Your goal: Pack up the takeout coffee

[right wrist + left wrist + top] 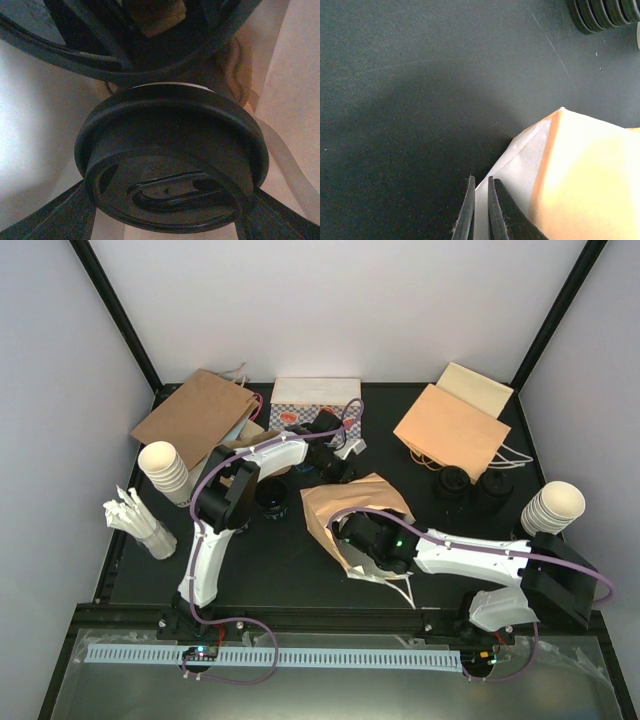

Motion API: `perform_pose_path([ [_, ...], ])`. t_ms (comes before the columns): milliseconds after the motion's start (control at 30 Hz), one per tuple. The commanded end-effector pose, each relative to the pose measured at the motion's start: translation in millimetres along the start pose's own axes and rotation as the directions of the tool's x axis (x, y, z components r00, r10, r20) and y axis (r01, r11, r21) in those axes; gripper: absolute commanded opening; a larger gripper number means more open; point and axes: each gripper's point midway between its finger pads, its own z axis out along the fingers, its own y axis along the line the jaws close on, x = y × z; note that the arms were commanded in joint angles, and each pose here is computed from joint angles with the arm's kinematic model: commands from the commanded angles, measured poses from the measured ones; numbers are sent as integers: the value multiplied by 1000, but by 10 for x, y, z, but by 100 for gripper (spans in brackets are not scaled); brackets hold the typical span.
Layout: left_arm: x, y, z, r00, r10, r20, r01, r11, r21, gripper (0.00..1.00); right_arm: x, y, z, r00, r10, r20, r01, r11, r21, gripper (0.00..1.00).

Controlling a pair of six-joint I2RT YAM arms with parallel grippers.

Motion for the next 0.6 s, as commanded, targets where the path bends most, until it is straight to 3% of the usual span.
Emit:
perform_pose_path([
  [0, 399, -419, 98, 990, -2, -138, 18, 993, 114, 10, 361, 645, 8, 986, -144, -80, 112, 942, -316, 65],
  [300, 401, -427, 76, 991, -2, -136, 17, 994, 108, 10, 293, 444, -59, 991, -113, -68, 91, 960, -265, 87],
  [367, 400, -434, 75, 991, -2, -136, 17, 994, 108, 10, 256, 373, -102, 995, -84, -53, 69, 966, -250, 99],
  [567, 389, -449, 57, 991, -2, -132, 16, 994, 108, 10, 151, 239, -283, 1000, -23, -1, 22, 965, -260, 100],
])
